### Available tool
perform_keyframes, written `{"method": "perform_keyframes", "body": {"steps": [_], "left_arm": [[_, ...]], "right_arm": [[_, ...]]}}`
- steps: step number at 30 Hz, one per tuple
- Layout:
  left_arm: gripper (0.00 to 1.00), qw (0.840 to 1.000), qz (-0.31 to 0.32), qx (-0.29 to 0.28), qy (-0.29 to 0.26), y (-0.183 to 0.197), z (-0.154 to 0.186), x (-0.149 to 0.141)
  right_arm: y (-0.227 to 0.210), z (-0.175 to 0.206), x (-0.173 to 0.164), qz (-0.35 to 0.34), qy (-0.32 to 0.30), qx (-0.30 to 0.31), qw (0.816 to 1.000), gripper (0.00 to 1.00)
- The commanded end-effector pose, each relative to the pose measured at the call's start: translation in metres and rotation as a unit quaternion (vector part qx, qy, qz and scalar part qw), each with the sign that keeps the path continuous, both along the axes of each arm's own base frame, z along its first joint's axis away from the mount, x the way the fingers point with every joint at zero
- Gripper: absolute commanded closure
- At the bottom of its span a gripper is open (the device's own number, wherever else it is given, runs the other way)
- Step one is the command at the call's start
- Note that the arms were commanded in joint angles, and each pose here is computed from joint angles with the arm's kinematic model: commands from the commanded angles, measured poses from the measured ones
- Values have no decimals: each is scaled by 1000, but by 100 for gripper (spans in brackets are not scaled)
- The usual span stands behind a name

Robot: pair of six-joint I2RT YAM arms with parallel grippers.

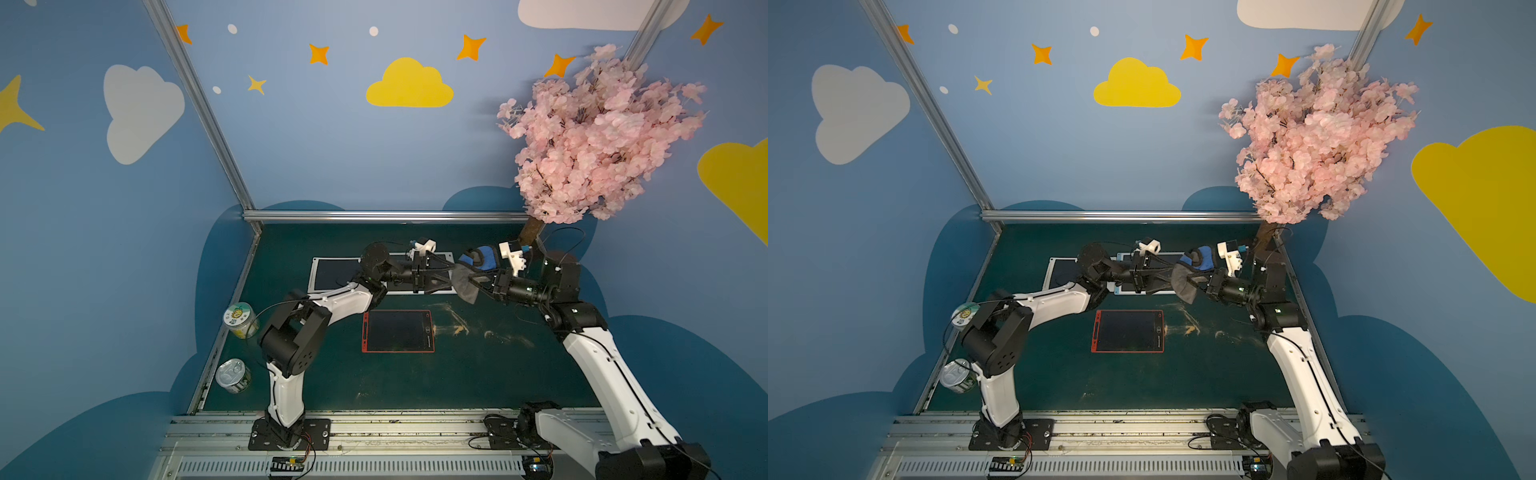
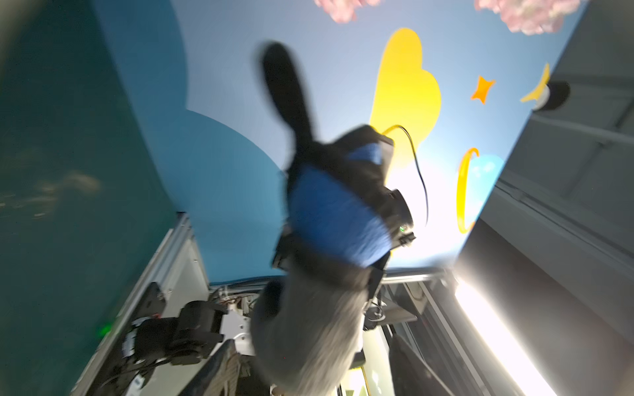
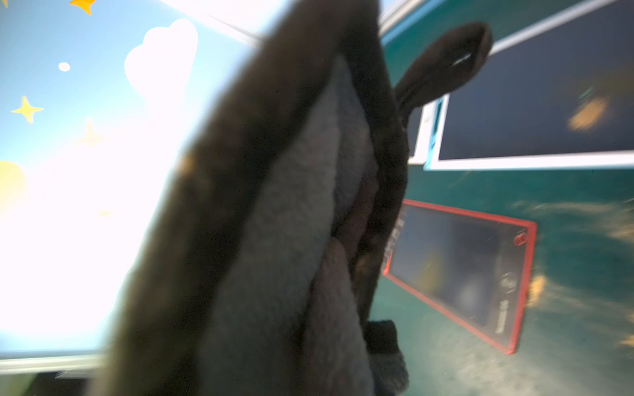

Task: Wipe the drawing tablet
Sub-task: Wipe the dirt from the drawing tablet.

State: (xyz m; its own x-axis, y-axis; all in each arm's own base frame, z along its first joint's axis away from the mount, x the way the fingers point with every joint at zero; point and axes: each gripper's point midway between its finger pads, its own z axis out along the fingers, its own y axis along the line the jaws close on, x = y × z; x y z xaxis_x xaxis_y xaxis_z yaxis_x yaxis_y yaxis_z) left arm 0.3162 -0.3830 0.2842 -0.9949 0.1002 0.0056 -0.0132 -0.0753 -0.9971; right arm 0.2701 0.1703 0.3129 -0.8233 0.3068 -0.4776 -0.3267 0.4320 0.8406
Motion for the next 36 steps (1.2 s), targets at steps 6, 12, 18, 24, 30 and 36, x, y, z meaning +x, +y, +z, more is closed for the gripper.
{"method": "perform_keyframes", "body": {"steps": [6, 12, 18, 24, 30, 36], "left_arm": [[21, 844, 147, 498, -133, 147, -106, -3], [0, 824, 239, 498, -127, 196, -151, -25], [0, 819, 252, 496, -138, 219, -179, -52], [10, 802, 233, 533, -137, 229, -206, -57], [46, 782, 181, 578, -147, 227, -226, -43], [64, 748, 152, 625, -162, 230, -236, -25]], "right_arm": [[0, -39, -17, -11, -22, -160, 987, 100], [44, -126, -45, 50, 23, -259, 964, 100], [85, -168, -60, 93, 31, -336, 937, 100], [128, -194, -56, 150, 70, -357, 919, 100], [165, -207, -54, 191, 84, -362, 909, 100], [170, -210, -53, 192, 89, -365, 907, 100]]}}
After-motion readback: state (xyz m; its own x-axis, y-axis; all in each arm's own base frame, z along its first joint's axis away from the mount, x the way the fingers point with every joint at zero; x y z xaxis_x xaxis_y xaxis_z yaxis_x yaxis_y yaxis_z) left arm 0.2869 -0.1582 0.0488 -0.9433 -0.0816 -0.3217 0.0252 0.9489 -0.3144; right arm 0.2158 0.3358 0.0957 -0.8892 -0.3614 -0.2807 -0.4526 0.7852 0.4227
